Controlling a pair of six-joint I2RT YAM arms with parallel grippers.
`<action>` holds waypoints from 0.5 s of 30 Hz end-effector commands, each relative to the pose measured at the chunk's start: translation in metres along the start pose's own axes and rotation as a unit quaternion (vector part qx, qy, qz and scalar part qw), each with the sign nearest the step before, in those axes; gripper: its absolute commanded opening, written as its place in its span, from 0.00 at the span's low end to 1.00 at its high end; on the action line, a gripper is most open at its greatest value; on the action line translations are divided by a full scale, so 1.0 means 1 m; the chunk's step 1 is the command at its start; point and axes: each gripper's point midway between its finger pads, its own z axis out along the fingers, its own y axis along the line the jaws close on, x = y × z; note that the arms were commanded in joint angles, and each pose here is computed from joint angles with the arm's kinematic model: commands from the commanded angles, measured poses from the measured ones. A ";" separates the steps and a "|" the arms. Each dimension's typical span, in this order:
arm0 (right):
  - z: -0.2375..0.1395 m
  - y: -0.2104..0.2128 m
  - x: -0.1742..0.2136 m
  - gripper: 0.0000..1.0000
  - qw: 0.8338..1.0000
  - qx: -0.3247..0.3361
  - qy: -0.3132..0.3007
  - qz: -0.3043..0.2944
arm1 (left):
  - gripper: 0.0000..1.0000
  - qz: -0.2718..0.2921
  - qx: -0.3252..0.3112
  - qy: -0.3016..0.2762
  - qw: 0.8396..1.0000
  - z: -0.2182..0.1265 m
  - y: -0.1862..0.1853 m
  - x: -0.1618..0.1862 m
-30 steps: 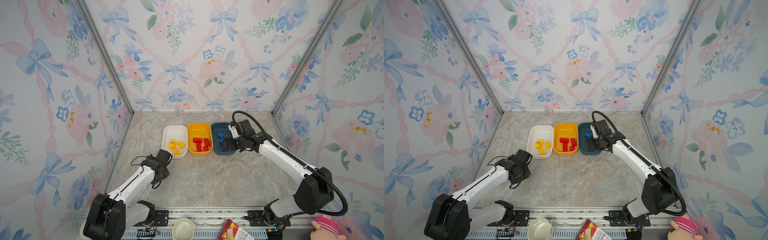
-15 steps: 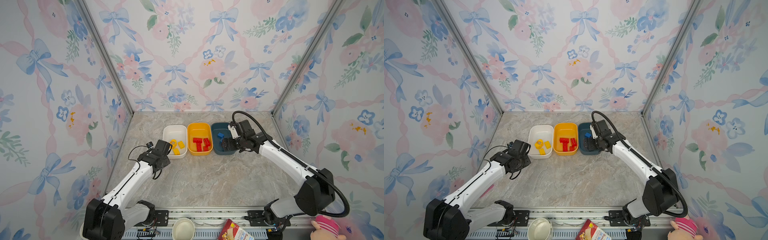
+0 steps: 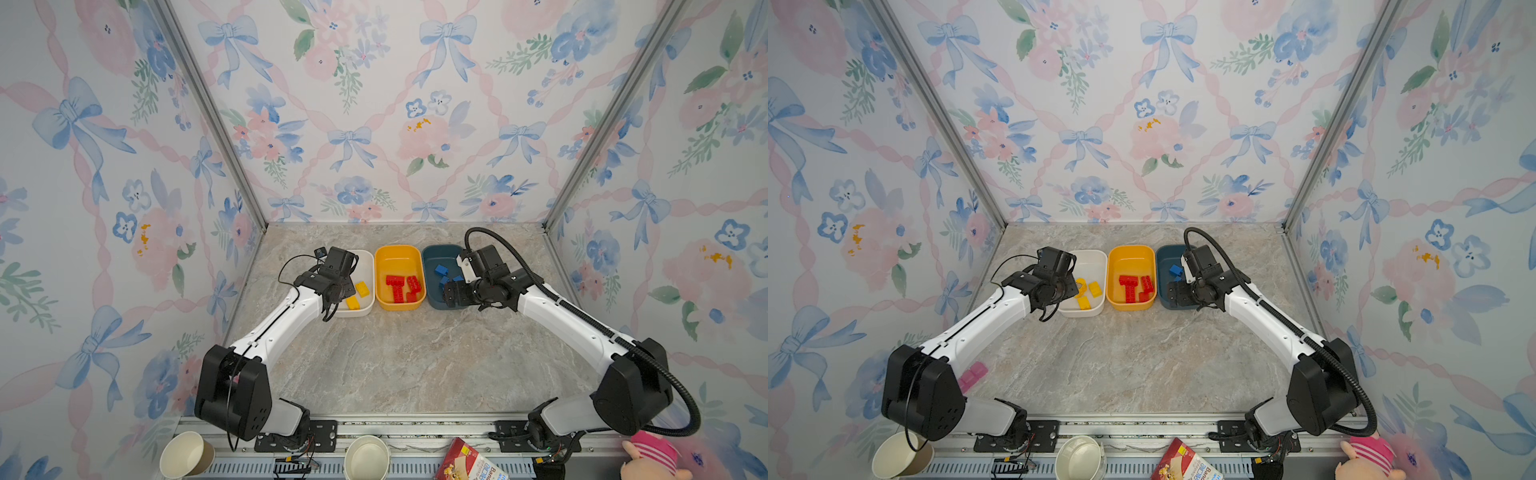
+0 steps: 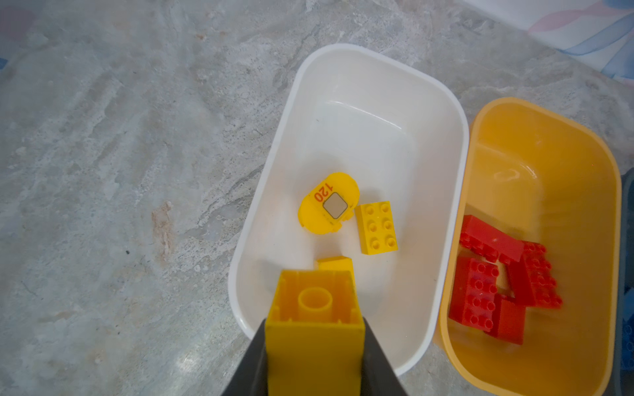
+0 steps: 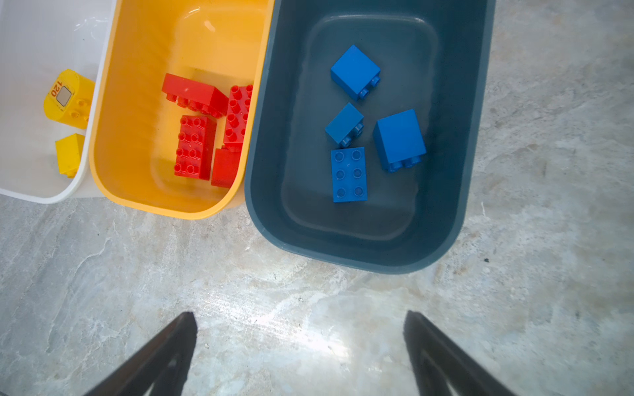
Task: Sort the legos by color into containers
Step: 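Carry the yellow brick into the white bin and release it with left gripper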
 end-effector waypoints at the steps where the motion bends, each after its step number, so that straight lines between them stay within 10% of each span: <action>1: -0.007 0.002 0.008 0.99 1.000 -0.003 0.004 0.006 | 0.24 0.030 0.025 -0.007 0.999 0.013 -0.026 -0.013; 15: -0.015 -0.003 0.013 0.97 1.000 0.006 0.006 0.014 | 0.24 0.068 0.041 0.000 0.997 0.066 -0.073 -0.027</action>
